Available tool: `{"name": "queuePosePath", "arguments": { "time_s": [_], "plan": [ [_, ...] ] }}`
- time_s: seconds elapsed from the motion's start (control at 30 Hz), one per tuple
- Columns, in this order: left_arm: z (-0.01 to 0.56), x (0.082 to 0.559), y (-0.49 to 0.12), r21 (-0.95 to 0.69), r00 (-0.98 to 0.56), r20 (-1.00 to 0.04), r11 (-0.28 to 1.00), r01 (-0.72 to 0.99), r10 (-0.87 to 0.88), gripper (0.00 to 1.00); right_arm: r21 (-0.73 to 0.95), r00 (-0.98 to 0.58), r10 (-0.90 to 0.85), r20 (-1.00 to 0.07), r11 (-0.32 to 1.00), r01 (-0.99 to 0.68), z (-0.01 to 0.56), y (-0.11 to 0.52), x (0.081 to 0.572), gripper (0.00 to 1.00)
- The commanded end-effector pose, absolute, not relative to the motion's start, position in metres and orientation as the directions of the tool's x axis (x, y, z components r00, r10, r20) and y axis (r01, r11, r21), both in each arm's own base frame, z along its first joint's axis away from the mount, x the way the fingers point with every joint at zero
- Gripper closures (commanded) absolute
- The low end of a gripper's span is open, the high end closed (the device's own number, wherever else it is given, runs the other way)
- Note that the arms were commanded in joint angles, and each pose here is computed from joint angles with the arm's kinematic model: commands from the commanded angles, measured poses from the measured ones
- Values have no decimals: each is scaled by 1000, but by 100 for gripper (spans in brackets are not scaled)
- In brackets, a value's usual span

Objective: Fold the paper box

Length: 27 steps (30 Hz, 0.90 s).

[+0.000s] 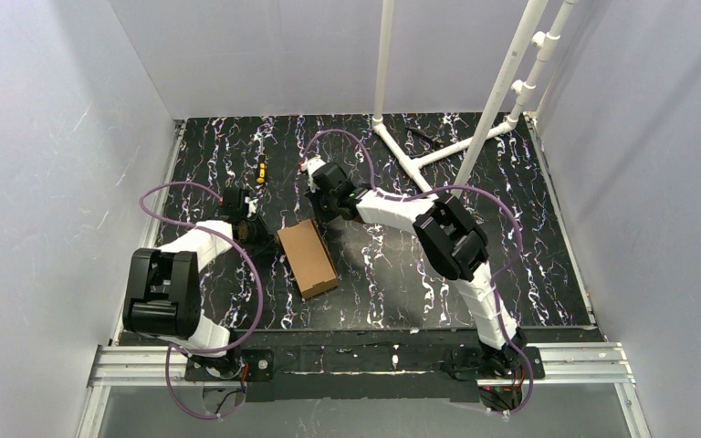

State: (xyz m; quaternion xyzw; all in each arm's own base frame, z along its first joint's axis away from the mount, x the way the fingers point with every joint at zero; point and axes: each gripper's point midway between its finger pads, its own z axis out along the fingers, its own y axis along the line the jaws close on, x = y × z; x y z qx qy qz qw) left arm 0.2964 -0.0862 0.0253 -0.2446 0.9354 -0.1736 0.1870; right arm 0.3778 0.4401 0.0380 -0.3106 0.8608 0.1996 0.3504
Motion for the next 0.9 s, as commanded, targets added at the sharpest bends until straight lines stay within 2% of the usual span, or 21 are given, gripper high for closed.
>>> {"name": "queuePosePath", "arguments": {
  "time_s": [0.0, 0.13, 0.27, 0.57, 0.67, 0.87],
  "plan": [
    [42, 296, -76, -420, -756, -318, 800, -429, -572, 75, 55, -465, -388, -796, 718, -694, 91, 410, 393, 95],
    [47, 289, -81, -459, -748, -314, 783, -420, -585, 75, 91, -461, -440, -771, 641, -762, 86, 400, 360, 95],
    [40, 278, -91, -510, -751, -264, 749, -423, -605, 75, 106, -467, -485, -739, 601, -792, 76, 403, 336, 96],
    [32, 274, -115, -564, -788, -205, 728, -389, -580, 77, 102, -417, -586, -694, 494, -864, 55, 450, 283, 96],
    [34, 277, -121, -568, -799, -207, 734, -371, -564, 77, 86, -402, -588, -701, 491, -867, 59, 452, 280, 96],
    [37, 276, -117, -551, -801, -232, 753, -360, -553, 76, -35, -361, -595, -718, 549, -835, 72, 419, 308, 96]
  ]
}}
